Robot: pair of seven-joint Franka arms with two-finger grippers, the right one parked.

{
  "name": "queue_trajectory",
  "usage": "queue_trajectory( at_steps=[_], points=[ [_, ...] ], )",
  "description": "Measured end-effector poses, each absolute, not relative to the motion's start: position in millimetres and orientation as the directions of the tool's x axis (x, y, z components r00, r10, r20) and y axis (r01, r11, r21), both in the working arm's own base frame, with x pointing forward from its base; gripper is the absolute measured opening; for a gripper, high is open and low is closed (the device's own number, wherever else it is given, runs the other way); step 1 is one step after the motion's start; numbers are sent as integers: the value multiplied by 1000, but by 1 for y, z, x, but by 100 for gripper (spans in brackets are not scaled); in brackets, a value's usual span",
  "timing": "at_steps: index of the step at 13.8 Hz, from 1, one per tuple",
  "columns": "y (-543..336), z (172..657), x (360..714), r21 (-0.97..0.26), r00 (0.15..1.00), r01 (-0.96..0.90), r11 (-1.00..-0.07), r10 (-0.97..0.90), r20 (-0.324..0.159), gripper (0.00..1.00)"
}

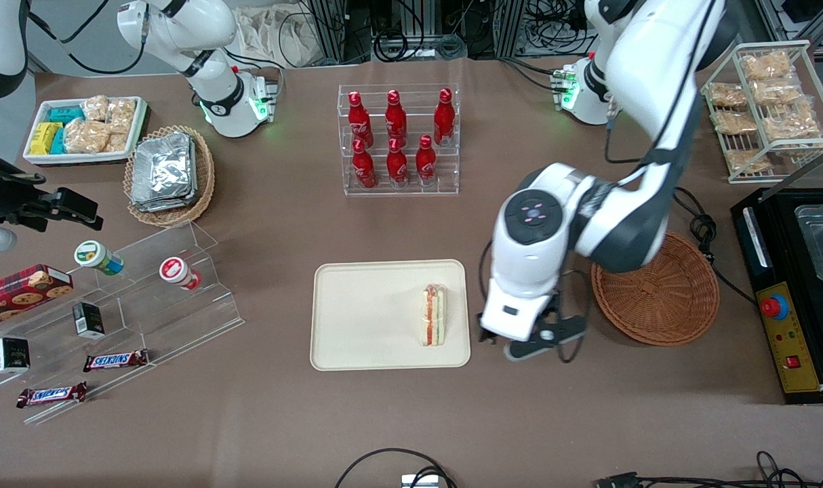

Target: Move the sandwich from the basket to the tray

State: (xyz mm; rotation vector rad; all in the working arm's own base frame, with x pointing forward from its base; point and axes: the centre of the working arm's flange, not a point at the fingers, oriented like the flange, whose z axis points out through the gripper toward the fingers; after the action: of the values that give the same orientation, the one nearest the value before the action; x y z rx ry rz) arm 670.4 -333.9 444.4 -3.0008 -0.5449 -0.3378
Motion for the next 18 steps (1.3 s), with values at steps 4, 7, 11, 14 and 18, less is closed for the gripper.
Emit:
queue_trajectory(
  at_steps=[4, 7, 11, 14, 18],
  points=[
    [-271, 492, 680, -59, 907, 371, -927, 348, 235, 100],
    [-243, 510, 681, -55, 917, 361, -931, 344, 204, 100],
    [-201, 539, 677, -48, 933, 337, -940, 327, 150, 100],
    [-186, 551, 673, -46, 942, 316, -947, 309, 129, 100],
    [-153, 563, 663, -39, 971, 225, -973, 221, 89, 100]
  ],
)
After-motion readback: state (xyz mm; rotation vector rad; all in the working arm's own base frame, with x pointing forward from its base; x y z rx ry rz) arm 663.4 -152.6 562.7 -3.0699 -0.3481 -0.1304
